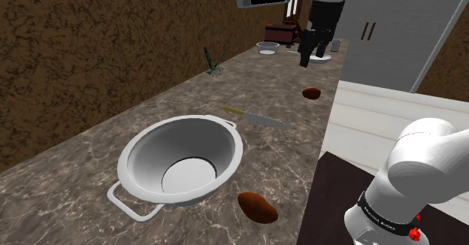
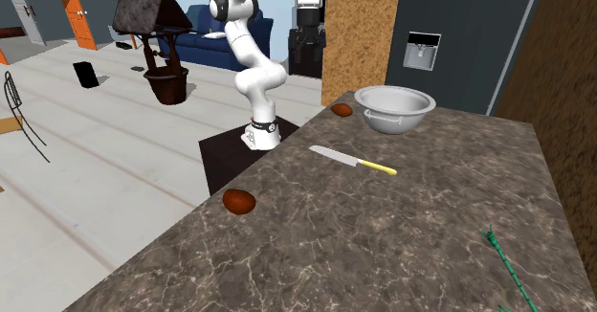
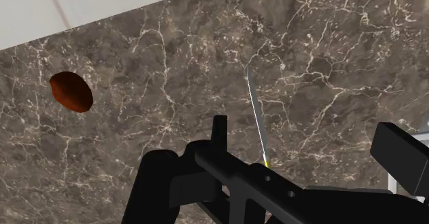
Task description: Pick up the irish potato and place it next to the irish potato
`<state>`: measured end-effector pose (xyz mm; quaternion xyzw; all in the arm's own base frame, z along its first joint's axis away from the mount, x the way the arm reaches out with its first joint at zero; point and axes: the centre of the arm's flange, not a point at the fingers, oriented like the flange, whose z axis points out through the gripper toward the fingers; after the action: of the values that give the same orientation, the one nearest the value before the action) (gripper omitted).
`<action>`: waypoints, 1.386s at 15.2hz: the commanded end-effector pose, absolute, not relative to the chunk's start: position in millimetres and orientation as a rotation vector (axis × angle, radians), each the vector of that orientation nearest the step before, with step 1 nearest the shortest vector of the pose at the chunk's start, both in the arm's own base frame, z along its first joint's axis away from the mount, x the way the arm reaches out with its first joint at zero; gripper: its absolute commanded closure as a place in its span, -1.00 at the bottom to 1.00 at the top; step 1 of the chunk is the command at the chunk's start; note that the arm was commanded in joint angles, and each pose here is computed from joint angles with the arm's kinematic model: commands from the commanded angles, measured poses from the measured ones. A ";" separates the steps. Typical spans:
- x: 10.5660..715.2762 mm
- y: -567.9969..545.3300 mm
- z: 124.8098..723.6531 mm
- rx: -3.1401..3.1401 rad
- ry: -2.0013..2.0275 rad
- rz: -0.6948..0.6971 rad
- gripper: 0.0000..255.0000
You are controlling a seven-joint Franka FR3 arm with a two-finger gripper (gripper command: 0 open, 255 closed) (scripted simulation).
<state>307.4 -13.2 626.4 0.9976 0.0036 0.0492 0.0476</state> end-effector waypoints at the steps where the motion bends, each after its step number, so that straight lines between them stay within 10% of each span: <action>1: 307.4 -13.2 626.4 3.043 0.011 0.150 -1.00; 21: 340.6 -241.3 488.7 3.001 0.627 0.179 -1.00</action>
<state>338.3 -233.0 496.4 0.9790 0.1923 0.0575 0.0351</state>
